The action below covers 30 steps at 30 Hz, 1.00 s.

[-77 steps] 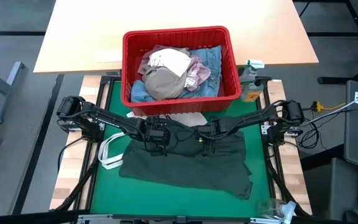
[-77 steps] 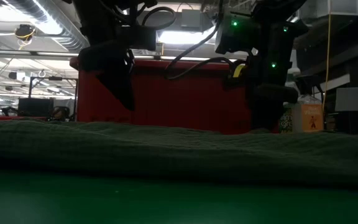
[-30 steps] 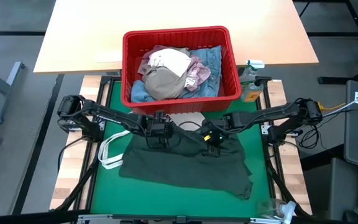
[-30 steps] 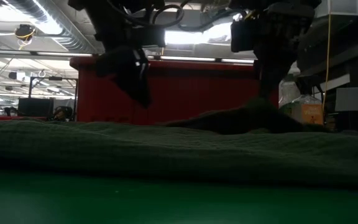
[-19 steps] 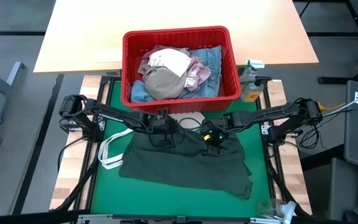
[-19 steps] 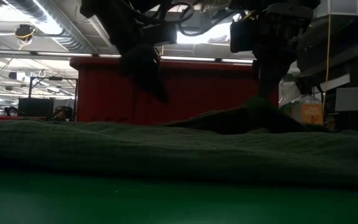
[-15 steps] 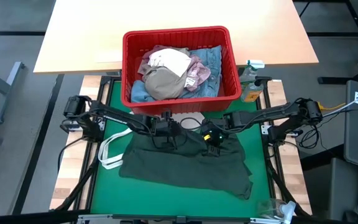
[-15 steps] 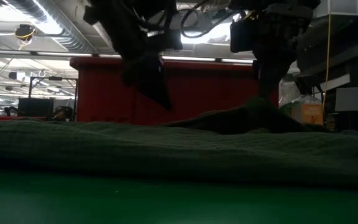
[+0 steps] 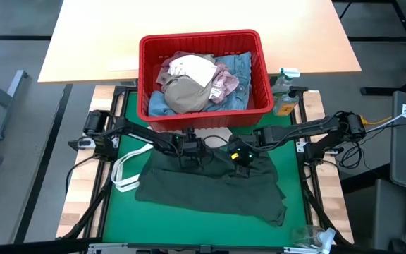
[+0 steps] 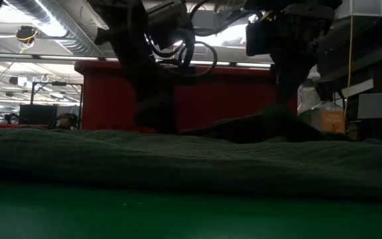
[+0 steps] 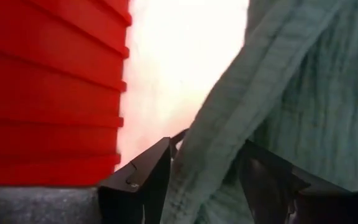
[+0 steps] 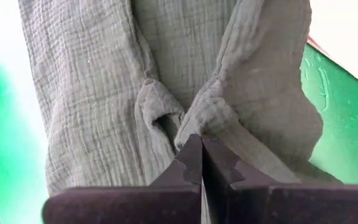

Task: Fold laundry
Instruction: Fold the green shirt

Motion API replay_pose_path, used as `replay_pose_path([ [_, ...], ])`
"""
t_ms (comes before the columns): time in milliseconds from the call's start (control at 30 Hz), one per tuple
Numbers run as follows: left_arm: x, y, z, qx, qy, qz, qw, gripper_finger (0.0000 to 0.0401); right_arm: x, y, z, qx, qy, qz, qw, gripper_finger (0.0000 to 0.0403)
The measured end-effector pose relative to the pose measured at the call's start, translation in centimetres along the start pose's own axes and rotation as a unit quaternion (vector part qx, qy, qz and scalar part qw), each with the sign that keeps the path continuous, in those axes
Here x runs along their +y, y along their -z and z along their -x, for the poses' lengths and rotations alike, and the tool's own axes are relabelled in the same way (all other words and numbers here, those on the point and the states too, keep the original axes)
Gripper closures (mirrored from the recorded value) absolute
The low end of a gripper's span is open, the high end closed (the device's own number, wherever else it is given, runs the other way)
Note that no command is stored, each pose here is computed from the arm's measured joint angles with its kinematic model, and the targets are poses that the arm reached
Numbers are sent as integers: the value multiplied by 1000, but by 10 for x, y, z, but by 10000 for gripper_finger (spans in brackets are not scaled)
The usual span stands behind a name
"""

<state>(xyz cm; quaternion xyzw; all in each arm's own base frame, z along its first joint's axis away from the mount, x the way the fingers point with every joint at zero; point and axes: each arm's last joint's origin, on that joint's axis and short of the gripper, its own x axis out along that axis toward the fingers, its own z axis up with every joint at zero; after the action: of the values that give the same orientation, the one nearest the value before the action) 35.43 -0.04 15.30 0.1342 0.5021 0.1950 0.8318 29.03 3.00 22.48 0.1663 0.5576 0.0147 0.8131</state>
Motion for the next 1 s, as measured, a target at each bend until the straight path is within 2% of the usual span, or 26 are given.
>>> replay_pose_path([
  [133,3,1,0,5,-3,9,1000,229,0,1,0,8,-8,-1,1000,403],
  [233,3,3,0,16,-6,2,1000,245,0,1,0,9,-11,-1,1000,403],
  [633,-2,14,4,66,-8,-34,997,392,-2,8,6,30,8,-6,1000,403],
  [867,-7,16,10,70,-5,-48,996,394,0,9,20,5,8,-17,1000,403],
  [1000,-10,15,22,62,0,-57,996,397,2,11,29,-5,-10,-40,999,403],
])
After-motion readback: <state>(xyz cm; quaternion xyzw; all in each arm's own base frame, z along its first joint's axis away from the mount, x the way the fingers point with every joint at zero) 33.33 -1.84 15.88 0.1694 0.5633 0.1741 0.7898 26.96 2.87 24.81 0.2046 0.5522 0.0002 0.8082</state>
